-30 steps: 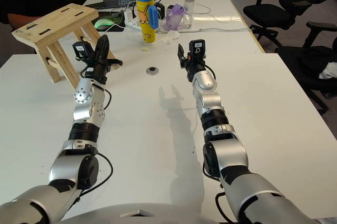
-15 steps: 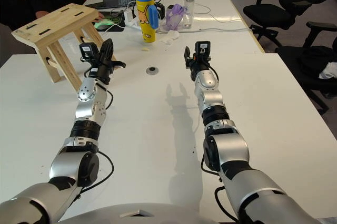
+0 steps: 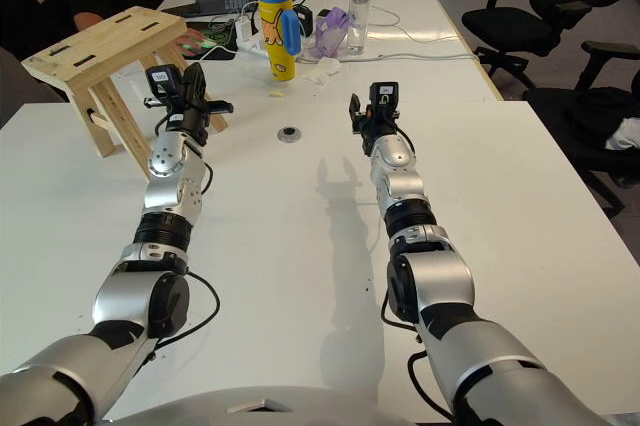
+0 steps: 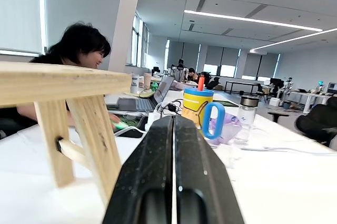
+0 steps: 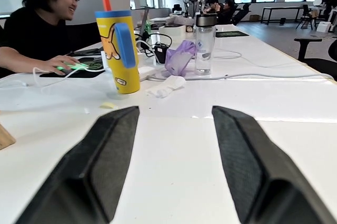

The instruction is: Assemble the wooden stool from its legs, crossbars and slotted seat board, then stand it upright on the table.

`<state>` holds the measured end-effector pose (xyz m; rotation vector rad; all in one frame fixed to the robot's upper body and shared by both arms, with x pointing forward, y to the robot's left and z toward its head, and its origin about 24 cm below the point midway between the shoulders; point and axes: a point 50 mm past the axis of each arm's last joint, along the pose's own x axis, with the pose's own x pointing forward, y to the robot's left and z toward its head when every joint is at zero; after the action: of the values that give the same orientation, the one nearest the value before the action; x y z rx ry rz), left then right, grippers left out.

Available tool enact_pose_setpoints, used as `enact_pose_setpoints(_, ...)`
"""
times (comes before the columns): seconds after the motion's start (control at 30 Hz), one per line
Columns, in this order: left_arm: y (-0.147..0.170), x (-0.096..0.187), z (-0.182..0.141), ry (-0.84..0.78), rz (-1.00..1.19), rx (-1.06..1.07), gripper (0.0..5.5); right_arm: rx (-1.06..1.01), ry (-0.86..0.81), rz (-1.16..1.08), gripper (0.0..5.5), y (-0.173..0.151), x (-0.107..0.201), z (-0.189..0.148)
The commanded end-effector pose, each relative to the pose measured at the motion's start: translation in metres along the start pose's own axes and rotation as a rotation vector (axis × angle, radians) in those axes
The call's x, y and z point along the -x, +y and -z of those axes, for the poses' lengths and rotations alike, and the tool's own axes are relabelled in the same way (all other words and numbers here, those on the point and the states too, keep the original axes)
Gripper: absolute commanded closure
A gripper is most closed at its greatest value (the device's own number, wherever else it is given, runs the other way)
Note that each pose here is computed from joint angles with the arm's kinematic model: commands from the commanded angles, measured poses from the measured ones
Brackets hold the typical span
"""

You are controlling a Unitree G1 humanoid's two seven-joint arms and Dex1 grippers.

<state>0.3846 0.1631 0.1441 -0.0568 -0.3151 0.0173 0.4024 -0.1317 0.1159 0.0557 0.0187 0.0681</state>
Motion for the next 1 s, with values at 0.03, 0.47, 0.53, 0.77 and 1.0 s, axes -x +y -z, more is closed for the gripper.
enact_pose_setpoints(0.03, 0.001, -0.006, -0.005, 0.006, -0.020, -0.024, 5.47, 0.036, -0.005, 0.055, 2.92, -0.005, -0.004, -0.010)
enact_pose_setpoints(0.47, 0.015, -0.011, -0.013, 0.018, -0.054, 0.008, 5.47, 0.095, -0.032, 0.007, 2.92, 0.005, -0.004, -0.011)
enact_pose_setpoints(0.53, 0.015, -0.011, -0.012, 0.035, -0.069, -0.020, 5.47, 0.070, 0.002, 0.036, 2.92, 0.003, -0.005, -0.008)
enact_pose_setpoints(0.77, 0.021, -0.014, -0.018, 0.017, -0.123, -0.066, 5.47, 0.049, 0.018, 0.025, 2.92, 0.002, -0.005, -0.006)
enact_pose_setpoints(1.0, 0.014, -0.016, -0.018, 0.032, -0.032, -0.076, 5.47, 0.042, 0.014, 0.022, 2.92, 0.000, -0.006, -0.010)
